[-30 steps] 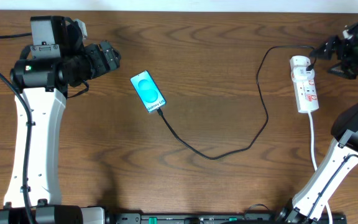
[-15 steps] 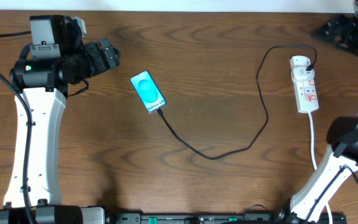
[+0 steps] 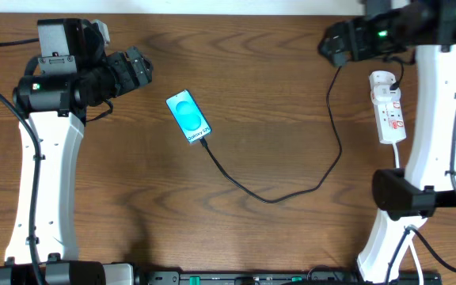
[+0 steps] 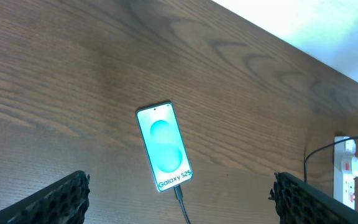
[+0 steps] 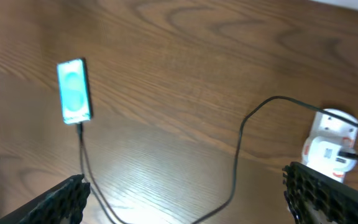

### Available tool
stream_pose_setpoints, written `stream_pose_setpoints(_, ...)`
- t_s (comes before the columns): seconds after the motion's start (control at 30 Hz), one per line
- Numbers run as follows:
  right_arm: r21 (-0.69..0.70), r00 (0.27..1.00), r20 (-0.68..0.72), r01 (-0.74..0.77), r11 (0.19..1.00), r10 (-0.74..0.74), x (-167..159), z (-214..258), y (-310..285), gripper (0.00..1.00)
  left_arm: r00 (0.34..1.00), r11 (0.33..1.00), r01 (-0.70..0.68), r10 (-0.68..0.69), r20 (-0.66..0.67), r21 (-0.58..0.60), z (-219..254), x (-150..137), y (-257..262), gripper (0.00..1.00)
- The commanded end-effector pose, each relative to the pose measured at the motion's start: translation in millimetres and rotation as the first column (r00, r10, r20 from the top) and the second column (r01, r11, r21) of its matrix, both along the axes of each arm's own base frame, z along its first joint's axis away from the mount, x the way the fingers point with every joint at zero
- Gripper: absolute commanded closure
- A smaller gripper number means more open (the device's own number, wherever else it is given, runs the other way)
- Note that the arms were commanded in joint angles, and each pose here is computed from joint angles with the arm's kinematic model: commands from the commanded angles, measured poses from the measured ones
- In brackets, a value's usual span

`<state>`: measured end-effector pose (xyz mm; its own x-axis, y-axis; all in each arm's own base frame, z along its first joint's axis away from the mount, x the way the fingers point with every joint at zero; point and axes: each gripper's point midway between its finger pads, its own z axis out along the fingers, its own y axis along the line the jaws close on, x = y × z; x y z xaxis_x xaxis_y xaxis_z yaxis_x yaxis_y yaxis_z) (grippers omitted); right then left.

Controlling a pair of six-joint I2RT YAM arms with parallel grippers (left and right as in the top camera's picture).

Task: Plug charger to phone and switch on socket
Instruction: 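Lift the right gripper up and away from the power strip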

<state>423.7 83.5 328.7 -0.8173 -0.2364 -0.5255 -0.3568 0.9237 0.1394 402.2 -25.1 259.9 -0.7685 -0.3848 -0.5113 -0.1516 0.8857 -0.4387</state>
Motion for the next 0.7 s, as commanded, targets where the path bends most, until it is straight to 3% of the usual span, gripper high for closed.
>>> stream_pose_setpoints(0.0,-0.161,0.999,0.037,0.037,0.986,-0.031,0.3,-0.1,-3.5,0.01,1.000,1.000,-0.003,0.003,0.012,0.017,3.2,1.3,2.7,0.06)
stream_pose_setpoints(0.17,-0.223,0.998,0.056,0.034,0.974,-0.022,0.3,0.3,3.2,0.01,1.000,1.000,-0.003,0.003,0.011,0.017,3.2,1.2,2.7,0.05)
stream_pose_setpoints(0.67,-0.223,0.998,0.055,0.028,0.975,-0.016,-0.3,0.3,5.4,0.01,1.000,1.000,-0.003,0.003,0.011,0.017,3.2,1.2,2.7,0.06)
